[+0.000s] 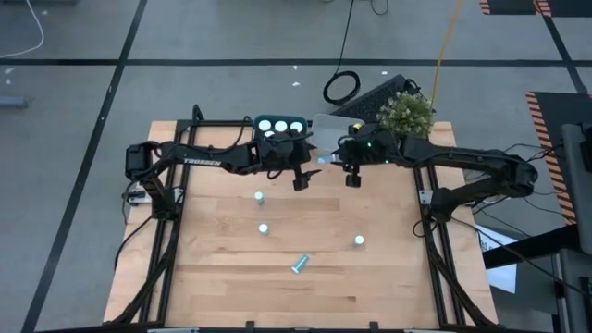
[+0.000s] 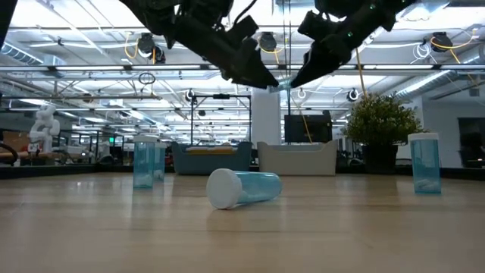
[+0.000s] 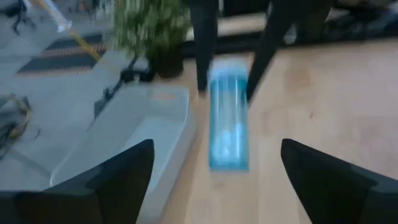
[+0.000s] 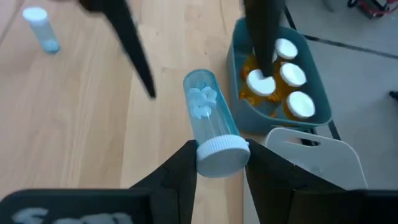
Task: Pick and place medicine bottles into bin by pill shape (circle, oval)
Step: Put the blue pill bottle into the gray bin
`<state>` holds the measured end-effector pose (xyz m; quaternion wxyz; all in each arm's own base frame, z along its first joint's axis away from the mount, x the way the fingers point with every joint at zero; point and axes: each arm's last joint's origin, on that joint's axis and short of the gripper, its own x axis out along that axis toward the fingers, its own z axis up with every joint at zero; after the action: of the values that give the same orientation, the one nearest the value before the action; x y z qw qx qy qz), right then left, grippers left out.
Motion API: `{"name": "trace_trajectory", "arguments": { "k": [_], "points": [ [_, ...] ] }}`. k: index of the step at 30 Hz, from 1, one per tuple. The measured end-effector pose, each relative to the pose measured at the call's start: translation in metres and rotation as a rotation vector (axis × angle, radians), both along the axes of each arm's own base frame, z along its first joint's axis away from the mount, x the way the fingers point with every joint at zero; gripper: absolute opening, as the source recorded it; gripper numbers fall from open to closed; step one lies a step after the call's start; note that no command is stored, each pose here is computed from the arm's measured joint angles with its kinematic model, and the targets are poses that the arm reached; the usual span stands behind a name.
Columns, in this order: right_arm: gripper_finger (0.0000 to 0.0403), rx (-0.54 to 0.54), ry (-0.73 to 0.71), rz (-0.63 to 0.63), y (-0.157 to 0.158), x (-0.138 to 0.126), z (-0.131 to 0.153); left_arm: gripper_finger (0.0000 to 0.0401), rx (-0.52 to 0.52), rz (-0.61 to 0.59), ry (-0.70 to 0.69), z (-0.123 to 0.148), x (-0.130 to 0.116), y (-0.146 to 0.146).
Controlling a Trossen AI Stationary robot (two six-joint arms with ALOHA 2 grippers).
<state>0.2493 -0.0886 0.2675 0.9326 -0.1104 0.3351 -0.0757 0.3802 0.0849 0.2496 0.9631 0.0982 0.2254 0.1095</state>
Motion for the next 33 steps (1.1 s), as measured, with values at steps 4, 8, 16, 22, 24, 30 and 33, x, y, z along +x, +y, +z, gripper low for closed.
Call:
{"name": "trace_trajectory", "arguments": {
  "k": [4, 8, 16, 22, 24, 30, 33],
  "points": [
    [0.0114, -0.011, -0.016, 0.014, 0.0026, 0.0005, -0.0074, 0.0316, -0.007, -0.033, -0.010, -0.0002, 0.0017, -0.0008],
    [0.0114, -0.012, -0.011, 0.020, 0.0030, -0.0001, -0.0103, 0.0280, 0.003, -0.040, 0.000, -0.0020, 0.0022, -0.0006],
    [0.0114, -0.023, -0.040, 0.020, 0.0024, 0.0016, -0.0079, 0.0224, 0.009, -0.020, 0.055, -0.0064, -0.0009, 0.0031],
    [0.0114, -0.024, -0.044, 0.020, 0.0024, 0.0018, -0.0075, 0.0196, 0.019, -0.027, 0.059, -0.0066, -0.0008, 0.0025],
    [0.0114, -0.024, -0.044, 0.020, 0.0024, 0.0018, -0.0075, 0.0181, 0.020, -0.027, 0.059, -0.0065, -0.0008, 0.0025],
    [0.0114, -0.024, -0.044, 0.020, 0.0023, 0.0018, -0.0075, 0.0151, 0.020, -0.027, 0.058, -0.0065, -0.0007, 0.0025],
    [0.0114, -0.024, -0.044, 0.020, 0.0023, 0.0018, -0.0075, 0.0148, 0.020, -0.028, 0.057, -0.0064, -0.0007, 0.0025]
  ]
}}
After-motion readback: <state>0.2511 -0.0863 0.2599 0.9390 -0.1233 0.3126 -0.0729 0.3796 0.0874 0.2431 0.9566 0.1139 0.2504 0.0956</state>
